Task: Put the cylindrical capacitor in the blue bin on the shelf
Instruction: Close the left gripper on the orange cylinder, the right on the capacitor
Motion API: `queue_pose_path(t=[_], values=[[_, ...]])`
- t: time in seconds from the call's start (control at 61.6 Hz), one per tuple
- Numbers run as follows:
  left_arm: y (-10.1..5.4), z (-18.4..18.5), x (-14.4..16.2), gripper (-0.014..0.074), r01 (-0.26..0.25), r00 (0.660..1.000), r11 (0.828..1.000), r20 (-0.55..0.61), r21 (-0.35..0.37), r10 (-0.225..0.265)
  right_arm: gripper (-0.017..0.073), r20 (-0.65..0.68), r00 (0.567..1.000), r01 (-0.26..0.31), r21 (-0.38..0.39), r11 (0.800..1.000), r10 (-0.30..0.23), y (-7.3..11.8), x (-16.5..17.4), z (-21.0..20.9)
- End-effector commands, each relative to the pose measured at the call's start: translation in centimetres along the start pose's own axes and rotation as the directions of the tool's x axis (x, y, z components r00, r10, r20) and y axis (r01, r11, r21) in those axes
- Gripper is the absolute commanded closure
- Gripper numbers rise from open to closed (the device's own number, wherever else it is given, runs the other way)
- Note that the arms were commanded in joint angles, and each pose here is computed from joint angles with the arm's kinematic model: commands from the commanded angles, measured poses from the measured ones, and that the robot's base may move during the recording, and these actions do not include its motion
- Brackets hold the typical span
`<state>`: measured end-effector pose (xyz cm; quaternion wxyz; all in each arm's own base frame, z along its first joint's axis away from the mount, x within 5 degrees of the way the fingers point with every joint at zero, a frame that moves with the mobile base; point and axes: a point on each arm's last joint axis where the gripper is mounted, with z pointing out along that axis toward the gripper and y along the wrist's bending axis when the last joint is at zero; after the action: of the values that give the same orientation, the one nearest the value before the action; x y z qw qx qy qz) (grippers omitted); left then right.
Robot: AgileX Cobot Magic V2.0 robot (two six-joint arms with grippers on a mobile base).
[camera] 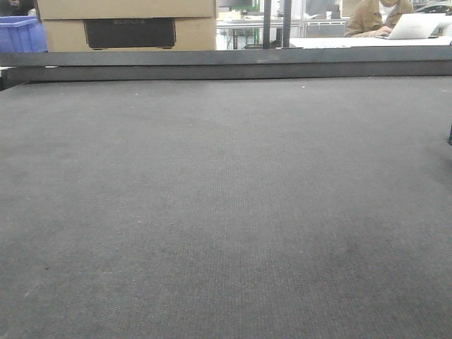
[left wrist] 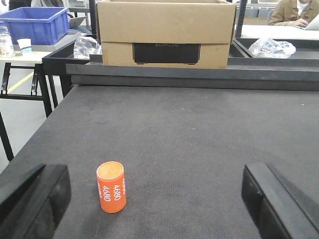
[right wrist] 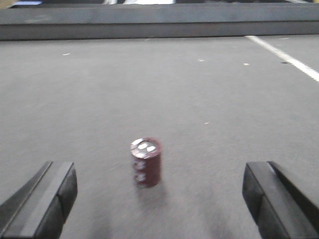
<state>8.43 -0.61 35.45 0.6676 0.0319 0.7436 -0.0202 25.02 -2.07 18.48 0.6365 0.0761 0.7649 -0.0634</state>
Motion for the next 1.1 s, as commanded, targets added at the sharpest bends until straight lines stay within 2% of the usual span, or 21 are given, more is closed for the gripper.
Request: queue_pose_path(t=[0.0, 0.455, 0.731, 0.909, 1.007, 1.088], values=[[-0.1, 0.1, -0.2, -0.0015, -0.001, 1.0, 1.0, 0.011, 0.008, 0.001, -0.0009, 0.033, 0.999, 0.004, 0.025, 1.0, -0.004, -0.1, 0.1, 1.8], [-0.1, 0.1, -0.2, -0.0015, -0.001, 1.0, 1.0, 0.011, 0.008, 0.001, -0.0009, -0.022, 1.0, 0.012, 0.032, 0.999, -0.012, 1.0, 2.7, 9.4], [-0.1, 0.1, -0.2, -0.0015, -0.001, 1.0, 1.0, 0.011, 0.008, 0.001, -0.0009, -0.049, 0.999, 0.011, 0.052, 0.999, -0.008, 0.7, 4.2, 12.0], [-0.1, 0.1, -0.2, -0.0015, -0.001, 1.0, 1.0, 0.011, 0.008, 0.001, -0.0007, -0.078, 0.997, 0.023, 0.025, 0.999, -0.021, 1.1, 4.6, 13.1], [-0.1, 0.1, -0.2, -0.0015, -0.001, 1.0, 1.0, 0.011, 0.008, 0.001, 0.0069, -0.086, 0.996, 0.024, 0.025, 0.999, -0.022, 1.1, 4.9, 13.4], [-0.1, 0.1, -0.2, -0.0015, -0.001, 1.0, 1.0, 0.011, 0.008, 0.001, 0.0202, -0.086, 0.996, 0.024, 0.025, 0.999, -0.022, 1.1, 5.0, 13.4]])
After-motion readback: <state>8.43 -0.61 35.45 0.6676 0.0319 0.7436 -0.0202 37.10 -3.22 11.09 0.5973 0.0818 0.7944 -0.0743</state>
